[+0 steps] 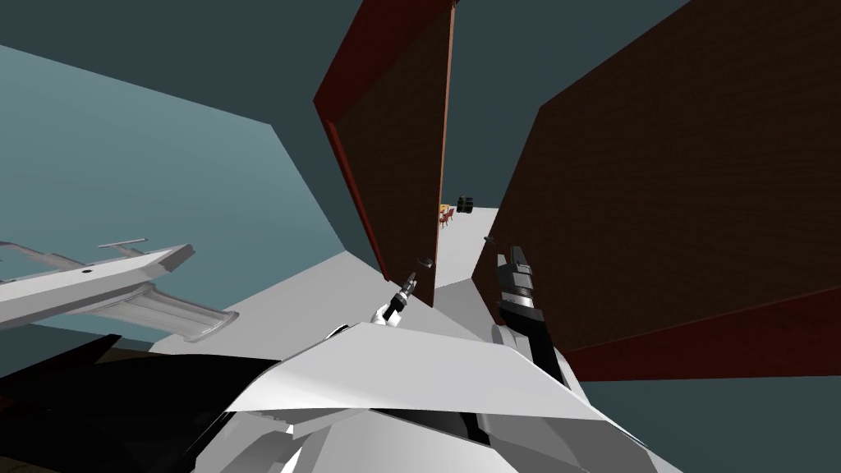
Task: Push the door open
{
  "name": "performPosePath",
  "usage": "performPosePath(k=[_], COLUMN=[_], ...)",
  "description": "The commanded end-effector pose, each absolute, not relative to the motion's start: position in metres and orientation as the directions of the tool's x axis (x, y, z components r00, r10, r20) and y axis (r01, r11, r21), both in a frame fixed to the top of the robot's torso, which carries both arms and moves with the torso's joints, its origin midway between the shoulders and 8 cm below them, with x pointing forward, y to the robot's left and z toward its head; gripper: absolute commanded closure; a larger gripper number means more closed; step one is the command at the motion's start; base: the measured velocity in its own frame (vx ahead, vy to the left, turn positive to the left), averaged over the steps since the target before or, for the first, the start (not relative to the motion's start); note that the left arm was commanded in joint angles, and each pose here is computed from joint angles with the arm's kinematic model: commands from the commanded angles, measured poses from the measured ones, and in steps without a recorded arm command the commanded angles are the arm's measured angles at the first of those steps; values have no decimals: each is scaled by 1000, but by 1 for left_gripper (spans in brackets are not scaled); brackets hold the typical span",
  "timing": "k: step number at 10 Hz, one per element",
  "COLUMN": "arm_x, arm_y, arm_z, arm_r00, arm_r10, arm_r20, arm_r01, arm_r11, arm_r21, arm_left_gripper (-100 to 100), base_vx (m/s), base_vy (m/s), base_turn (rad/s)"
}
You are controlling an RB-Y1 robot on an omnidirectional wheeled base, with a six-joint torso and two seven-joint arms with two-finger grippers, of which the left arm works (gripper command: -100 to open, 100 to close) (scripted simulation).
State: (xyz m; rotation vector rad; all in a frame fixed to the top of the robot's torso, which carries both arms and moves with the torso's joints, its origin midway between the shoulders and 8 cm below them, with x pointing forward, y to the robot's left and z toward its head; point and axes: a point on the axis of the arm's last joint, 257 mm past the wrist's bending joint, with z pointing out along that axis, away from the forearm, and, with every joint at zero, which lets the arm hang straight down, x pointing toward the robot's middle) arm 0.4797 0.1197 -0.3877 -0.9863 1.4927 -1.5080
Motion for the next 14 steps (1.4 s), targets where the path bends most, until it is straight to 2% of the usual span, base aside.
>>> performPosePath(k=[1,9,10,14], arm_x=[479,477,477,477], arm_y=[120,122,122,122], arm_z=[-388,-391,-391,-391], arm_r00=[-390,-372,-372,-372], arm_r10=[-921,-928,-928,-928], arm_r20=[2,4,4,4], arm_r01=[7,6,6,6], arm_r11=[-6,-6,-6,-6], arm_r21=[-1000,-1000,-1000,-1000], arm_left_gripper=[-100,-100,100,100], base_vx=[112,182,-14,-11], base_vy=[-44,-53,3,5], base_turn=[-41,-26,2,-7])
